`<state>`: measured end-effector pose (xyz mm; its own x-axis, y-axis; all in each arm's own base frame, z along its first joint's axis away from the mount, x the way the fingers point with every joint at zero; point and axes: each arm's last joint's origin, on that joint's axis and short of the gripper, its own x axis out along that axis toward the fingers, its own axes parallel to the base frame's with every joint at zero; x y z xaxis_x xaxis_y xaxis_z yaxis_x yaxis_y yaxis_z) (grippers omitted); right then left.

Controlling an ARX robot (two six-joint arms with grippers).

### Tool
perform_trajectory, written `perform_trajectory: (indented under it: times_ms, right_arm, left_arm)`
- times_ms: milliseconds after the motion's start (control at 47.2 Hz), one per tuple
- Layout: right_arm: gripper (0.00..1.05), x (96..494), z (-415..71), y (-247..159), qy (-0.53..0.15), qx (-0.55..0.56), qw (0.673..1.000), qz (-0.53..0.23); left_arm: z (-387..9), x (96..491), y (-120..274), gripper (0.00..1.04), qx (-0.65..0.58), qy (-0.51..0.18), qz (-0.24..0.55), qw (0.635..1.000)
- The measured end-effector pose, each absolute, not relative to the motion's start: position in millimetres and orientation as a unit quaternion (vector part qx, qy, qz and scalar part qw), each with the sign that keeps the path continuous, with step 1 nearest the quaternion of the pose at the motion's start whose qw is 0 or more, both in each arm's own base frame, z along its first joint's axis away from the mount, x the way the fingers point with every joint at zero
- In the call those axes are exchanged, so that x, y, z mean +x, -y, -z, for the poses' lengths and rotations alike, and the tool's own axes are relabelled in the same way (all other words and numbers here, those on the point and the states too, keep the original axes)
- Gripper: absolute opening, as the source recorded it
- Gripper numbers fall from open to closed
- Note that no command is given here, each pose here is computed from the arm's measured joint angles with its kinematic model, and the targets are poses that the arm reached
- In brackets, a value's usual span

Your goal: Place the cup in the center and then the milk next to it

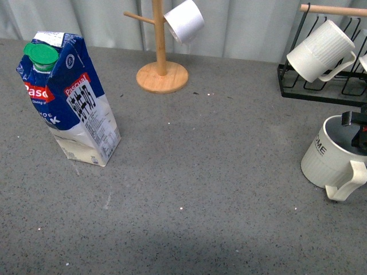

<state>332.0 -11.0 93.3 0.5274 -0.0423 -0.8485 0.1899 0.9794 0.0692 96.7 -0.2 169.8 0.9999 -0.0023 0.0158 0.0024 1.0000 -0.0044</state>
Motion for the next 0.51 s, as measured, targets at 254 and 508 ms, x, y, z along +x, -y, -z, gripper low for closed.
perform_trajectory:
  times_ms: [254, 508]
  right_arm:
    - [0.03, 334, -96, 9, -0.488, 0.076, 0.867, 0.069]
    - [0.02, 334, -111, 0, -0.508, 0.084, 0.856, 0.048]
  left_arm:
    - [-170, 97, 0, 0.98, -0.002, 0.008, 0.001, 1.000]
    - [-170, 97, 0, 0.98, -0.002, 0.008, 0.001, 1.000]
